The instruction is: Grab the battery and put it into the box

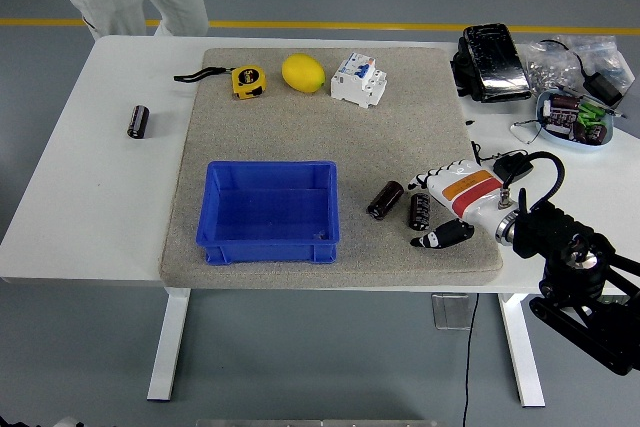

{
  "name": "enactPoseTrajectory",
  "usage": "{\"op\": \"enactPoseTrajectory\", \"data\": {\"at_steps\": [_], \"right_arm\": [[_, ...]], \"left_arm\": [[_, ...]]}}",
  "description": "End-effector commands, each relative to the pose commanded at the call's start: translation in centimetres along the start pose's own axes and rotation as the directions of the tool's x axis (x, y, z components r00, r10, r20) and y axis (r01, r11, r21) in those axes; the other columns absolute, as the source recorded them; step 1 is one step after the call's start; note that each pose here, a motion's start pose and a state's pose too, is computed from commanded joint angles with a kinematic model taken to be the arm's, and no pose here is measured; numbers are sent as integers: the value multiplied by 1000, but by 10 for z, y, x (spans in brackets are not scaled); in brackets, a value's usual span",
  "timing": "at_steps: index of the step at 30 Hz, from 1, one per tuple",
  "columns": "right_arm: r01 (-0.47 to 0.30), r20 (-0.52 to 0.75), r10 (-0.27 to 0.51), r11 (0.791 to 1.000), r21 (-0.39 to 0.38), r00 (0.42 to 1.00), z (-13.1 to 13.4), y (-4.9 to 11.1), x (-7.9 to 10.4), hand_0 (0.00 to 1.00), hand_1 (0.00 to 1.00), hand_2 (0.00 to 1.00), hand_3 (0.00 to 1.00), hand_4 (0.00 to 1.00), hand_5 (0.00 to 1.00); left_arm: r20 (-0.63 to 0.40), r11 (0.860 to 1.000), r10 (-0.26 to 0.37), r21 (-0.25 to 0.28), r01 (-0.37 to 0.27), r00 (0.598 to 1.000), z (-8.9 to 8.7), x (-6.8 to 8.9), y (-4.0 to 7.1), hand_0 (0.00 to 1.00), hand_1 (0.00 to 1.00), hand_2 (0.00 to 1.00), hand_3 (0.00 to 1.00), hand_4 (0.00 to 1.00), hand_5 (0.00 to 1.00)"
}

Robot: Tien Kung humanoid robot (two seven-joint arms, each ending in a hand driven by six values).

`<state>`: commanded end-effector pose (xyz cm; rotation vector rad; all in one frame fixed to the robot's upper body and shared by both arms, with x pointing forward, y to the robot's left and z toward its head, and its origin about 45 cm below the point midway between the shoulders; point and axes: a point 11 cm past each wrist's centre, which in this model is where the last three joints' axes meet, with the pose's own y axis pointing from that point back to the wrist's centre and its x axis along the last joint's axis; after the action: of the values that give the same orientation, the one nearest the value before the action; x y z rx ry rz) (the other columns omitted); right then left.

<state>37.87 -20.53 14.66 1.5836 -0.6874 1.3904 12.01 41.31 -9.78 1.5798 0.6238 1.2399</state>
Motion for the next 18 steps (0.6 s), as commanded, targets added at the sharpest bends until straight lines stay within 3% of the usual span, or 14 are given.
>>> {"op": "enactPoseTrajectory", "data": {"at_steps": [2, 3, 8, 9, 18], "right_arm": [[-8, 2, 8, 1000, -1, 1000, -1, 0, -1, 547, 577, 649, 731, 998, 472], [-11, 4, 11, 1000, -1, 1000, -1, 0, -1, 419, 501, 563, 593, 998, 462], [-25, 13, 25, 1000, -4, 1000, -1, 0, -2, 419, 501, 563, 593, 998, 462], [-28, 16, 28, 1000, -6, 999, -1, 0, -2, 323, 454, 522, 545, 998, 456], [-33, 15, 33, 999, -20, 999, 3, -1, -2, 306, 426, 504, 527, 998, 442]], "left_arm": [[0, 1000, -1, 0, 1, 1000, 0, 0, 0, 734, 728, 800, 641, 649, 529], [-1, 1000, -1, 0, 1, 1000, 0, 0, 0, 735, 728, 800, 641, 648, 528], [0, 1000, -1, 0, 1, 1000, 0, -1, 0, 735, 728, 800, 641, 648, 528], [1, 1000, -1, 0, 1, 1000, 0, -1, 0, 735, 728, 799, 641, 648, 528], [2, 1000, 0, -3, 0, 1000, 2, 0, 0, 735, 728, 800, 641, 648, 528]]}}
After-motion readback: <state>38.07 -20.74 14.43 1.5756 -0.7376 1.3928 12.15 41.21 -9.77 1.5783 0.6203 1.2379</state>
